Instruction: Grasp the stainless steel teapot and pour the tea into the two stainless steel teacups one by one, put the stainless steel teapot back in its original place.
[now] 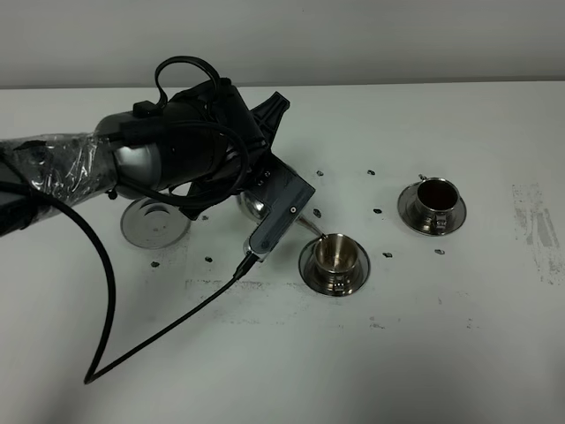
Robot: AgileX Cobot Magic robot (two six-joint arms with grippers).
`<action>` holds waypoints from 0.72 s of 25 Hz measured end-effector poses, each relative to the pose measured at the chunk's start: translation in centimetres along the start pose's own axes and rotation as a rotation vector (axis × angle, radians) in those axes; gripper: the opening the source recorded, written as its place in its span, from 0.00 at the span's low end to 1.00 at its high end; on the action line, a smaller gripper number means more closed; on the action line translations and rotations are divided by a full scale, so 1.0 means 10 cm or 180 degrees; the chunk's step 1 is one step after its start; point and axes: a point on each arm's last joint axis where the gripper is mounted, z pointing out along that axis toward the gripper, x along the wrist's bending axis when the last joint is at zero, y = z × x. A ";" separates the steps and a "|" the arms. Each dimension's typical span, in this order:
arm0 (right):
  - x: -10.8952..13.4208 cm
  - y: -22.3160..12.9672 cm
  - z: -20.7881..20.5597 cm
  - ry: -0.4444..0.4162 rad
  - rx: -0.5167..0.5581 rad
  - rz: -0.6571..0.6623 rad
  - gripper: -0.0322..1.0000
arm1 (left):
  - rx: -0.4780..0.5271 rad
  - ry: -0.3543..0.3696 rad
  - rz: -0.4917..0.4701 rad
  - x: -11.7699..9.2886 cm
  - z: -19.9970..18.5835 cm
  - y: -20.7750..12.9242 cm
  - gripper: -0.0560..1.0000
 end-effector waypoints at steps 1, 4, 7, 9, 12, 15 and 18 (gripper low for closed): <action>0.00 0.00 0.00 0.0000 0.0000 0.0000 0.39 | 0.0021 -0.0001 0.0034 0.00 0.00 0.00 0.22; 0.00 0.00 0.00 0.0000 0.0000 0.0000 0.39 | 0.0053 0.0015 0.0115 0.01 -0.01 0.02 0.22; 0.00 0.00 0.00 0.0000 0.0000 0.0000 0.39 | 0.0073 0.0037 0.0204 0.03 -0.02 0.07 0.22; 0.00 0.00 0.00 0.0000 0.0000 0.0000 0.39 | 0.0075 0.0042 0.0241 0.03 -0.02 0.09 0.22; 0.00 0.00 0.00 0.0000 0.0000 0.0000 0.39 | 0.0079 0.0052 0.0301 0.03 -0.02 0.13 0.22; 0.00 0.00 0.00 0.0000 0.0000 0.0000 0.39 | 0.0114 0.0081 0.0398 0.05 -0.03 0.16 0.22; 0.00 0.00 0.00 0.0000 0.0000 0.0000 0.39 | 0.0169 0.0102 0.0496 0.05 -0.03 0.16 0.22</action>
